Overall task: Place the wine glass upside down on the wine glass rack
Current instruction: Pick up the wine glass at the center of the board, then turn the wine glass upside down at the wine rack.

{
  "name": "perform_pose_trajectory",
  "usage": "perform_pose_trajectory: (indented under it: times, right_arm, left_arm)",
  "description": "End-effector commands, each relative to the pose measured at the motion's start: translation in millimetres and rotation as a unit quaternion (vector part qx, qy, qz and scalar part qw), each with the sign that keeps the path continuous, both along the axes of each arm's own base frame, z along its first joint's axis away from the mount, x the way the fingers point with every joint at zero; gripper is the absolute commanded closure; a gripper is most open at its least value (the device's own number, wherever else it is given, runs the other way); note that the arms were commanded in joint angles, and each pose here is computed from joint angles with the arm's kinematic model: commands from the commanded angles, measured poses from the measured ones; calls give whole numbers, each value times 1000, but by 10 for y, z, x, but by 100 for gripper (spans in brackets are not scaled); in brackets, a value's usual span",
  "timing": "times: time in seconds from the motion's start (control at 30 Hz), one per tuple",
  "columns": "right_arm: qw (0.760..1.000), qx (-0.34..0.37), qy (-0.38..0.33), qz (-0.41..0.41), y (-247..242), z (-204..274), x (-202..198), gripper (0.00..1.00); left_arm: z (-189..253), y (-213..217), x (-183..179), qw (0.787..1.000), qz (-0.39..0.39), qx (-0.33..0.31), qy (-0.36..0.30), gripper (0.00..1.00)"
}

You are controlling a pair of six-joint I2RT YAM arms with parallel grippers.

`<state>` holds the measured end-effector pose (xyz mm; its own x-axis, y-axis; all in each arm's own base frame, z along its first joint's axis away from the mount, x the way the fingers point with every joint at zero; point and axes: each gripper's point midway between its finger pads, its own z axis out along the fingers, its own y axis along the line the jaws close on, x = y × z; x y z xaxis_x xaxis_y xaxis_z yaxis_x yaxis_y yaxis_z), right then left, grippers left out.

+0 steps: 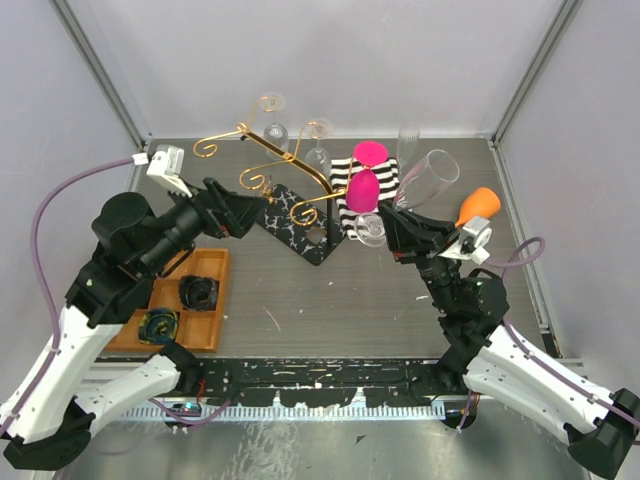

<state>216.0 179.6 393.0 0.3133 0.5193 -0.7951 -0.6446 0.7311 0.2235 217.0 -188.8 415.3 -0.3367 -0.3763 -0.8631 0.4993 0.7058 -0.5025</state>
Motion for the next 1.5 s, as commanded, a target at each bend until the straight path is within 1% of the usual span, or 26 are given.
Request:
perform_pose_trajectory:
  times: [0.0, 0.07, 0.17, 0.27, 0.43, 0.57, 0.7, 0.73, 0.87, 1.0, 1.1, 1.3, 1.37, 1.4, 1.43, 1.47]
  right_arm:
    - [987, 75, -133, 54, -60, 886, -406, 99]
    - [980, 77, -172, 70, -11, 1007, -496, 99]
    - [964, 81, -240, 78, 27, 1135, -633, 99]
    - [952, 75, -287, 73, 61, 1201, -700, 99]
    - [946, 62, -309, 74, 126, 1233, -719, 99]
    - [940, 63, -325, 78, 128, 1230, -776, 99]
    - [935, 66, -338, 82, 111, 1237, -835, 99]
    - [934, 64, -341, 84, 116, 1241, -848, 99]
    - [931, 62, -349, 92, 139, 1244, -879, 99]
    - [931, 60, -349, 92, 141, 1235, -883, 99]
    - [931, 57, -349, 90, 141, 1219, -879, 99]
    - [933, 46, -346, 88, 154, 1187, -874, 99]
    - [933, 43, -345, 89, 163, 1172, -872, 99]
    - [934, 41, -344, 91, 176, 1154, -865, 99]
    - [934, 40, -342, 91, 178, 1144, -862, 96]
    - [935, 39, -339, 91, 182, 1123, -851, 91]
  left_arm:
    - [478, -279, -128, 993, -73, -88, -35, 2]
    - [519, -388, -137, 990, -90, -101, -33, 1]
    - [550, -581, -159, 988, -108, -103, -35, 0]
    - [586, -838, -232, 984, -135, -106, -37, 4]
    - [653, -1109, -355, 976, -172, -128, -43, 7]
    - [583, -1243, -363, 975, -180, -128, -34, 11]
    - [533, -1340, -372, 974, -187, -128, -24, 12]
    - [524, -1360, -372, 973, -189, -128, -23, 15]
    - [520, -1476, -414, 970, -203, -130, -19, 21]
    - [434, -1641, -455, 969, -218, -120, -9, 30]
    - [393, -1680, -439, 969, -217, -116, -5, 40]
    - [381, -1685, -416, 971, -211, -115, -7, 67]
    - [378, -1674, -412, 972, -208, -113, -8, 74]
    - [380, -1664, -408, 972, -205, -113, -9, 77]
    - [382, -1655, -407, 973, -204, -112, -10, 80]
    - [375, -1648, -406, 973, -203, -111, -11, 84]
